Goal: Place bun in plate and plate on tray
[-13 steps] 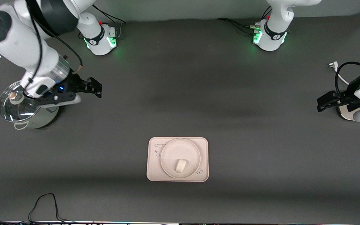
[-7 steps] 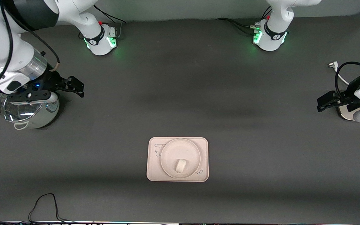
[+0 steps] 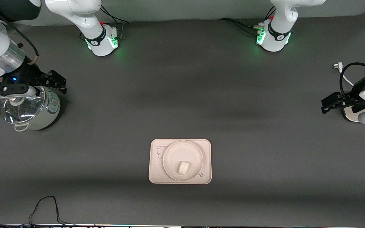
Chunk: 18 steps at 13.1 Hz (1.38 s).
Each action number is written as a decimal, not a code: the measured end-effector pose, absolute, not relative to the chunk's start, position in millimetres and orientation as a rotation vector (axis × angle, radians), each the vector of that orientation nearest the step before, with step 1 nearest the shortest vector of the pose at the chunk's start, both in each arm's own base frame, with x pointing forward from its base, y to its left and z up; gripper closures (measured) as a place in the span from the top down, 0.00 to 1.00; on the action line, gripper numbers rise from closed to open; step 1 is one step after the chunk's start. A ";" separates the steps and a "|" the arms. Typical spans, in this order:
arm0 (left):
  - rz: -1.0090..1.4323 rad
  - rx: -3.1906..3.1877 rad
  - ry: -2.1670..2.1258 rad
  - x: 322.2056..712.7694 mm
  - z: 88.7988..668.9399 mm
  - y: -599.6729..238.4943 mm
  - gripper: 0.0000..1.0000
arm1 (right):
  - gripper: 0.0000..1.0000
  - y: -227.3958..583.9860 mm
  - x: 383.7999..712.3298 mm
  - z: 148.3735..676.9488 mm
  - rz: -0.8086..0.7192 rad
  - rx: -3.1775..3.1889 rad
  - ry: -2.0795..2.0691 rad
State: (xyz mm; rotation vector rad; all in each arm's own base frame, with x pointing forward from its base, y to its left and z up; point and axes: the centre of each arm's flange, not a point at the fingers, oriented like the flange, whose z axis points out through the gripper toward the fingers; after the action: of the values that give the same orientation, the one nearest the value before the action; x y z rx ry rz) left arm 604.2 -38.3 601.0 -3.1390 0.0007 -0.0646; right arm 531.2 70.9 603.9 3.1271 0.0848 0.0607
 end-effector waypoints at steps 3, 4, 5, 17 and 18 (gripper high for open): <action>-0.065 -3.139 0.001 604.2 601.0 -38.2 1.00 | 1.00 55.2 533.3 602.9 0.056 3.135 0.103; -0.065 -3.139 0.001 604.2 601.0 -38.2 1.00 | 1.00 54.9 533.7 602.2 0.053 3.143 0.106; -0.065 -3.139 0.001 604.2 601.0 -38.2 1.00 | 1.00 57.3 533.8 601.3 0.048 3.175 0.102; -0.065 -3.139 0.000 604.2 601.0 -38.0 1.00 | 1.00 32.7 535.0 616.5 0.068 3.159 0.064; -0.065 -3.139 0.000 604.2 601.0 -38.0 1.00 | 1.00 31.4 535.1 616.9 0.068 3.157 0.061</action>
State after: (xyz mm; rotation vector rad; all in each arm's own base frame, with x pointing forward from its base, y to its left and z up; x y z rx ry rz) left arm 604.2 -38.0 601.0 -3.1389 -0.0001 -0.0646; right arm 535.1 31.4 616.9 3.1574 0.0610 0.0678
